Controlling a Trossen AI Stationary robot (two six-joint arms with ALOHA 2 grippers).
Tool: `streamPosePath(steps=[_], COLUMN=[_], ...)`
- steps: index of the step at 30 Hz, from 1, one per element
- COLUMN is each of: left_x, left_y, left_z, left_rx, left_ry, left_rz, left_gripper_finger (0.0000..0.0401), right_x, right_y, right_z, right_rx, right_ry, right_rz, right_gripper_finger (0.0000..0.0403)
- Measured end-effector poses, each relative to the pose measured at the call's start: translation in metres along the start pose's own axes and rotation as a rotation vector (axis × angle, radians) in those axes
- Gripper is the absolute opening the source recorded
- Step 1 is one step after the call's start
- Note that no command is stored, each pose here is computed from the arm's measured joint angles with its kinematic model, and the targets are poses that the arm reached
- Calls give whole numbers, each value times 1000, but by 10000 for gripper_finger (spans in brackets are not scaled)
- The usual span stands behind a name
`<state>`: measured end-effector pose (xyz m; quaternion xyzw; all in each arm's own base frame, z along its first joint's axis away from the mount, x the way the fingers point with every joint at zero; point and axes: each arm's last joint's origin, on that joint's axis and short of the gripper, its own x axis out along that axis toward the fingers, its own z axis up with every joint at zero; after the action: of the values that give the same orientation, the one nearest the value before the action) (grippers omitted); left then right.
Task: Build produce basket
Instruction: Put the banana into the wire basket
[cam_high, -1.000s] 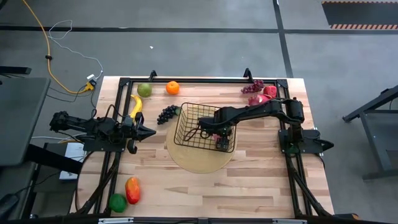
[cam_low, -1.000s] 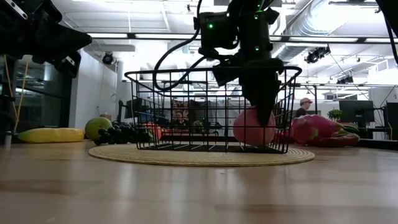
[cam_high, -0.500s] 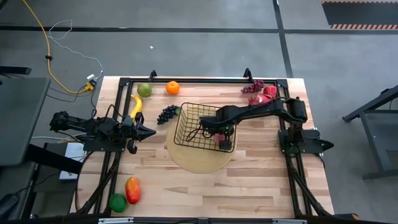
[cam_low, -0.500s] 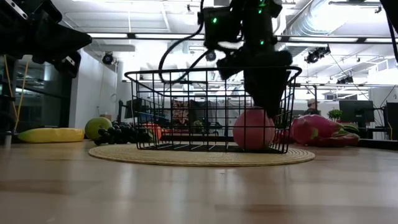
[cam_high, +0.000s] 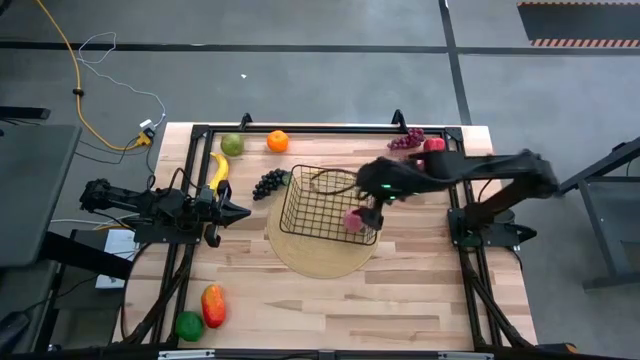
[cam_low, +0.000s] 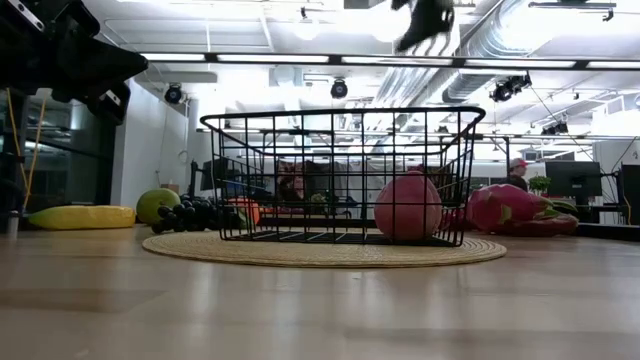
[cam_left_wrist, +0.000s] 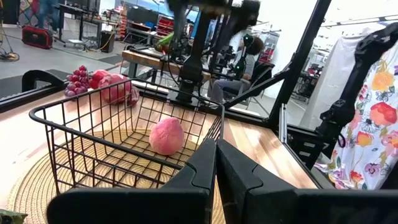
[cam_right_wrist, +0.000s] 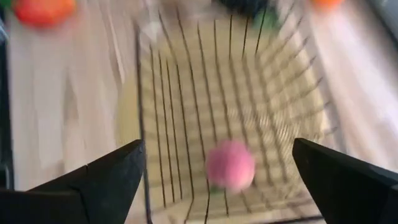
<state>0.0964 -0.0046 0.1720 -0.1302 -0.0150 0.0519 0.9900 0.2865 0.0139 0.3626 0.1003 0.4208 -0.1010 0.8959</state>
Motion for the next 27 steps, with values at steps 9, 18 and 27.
streamPosePath(steps=[9,18,27], left_x=[0,-3,-4], left_y=[0,-3,0], left_z=[6,23,25], left_rx=[-45,-164,-271], left_ry=[-69,-249,-301], left_rz=[34,15,90], left_gripper_finger=[3,3,3], right_x=[-56,-29,-39], right_y=[11,-18,-39], right_z=[-25,-102,-131], right_rx=[12,114,200], right_ry=[-190,-436,-974], right_rz=[-74,211,464], right_gripper_finger=[397,397,397])
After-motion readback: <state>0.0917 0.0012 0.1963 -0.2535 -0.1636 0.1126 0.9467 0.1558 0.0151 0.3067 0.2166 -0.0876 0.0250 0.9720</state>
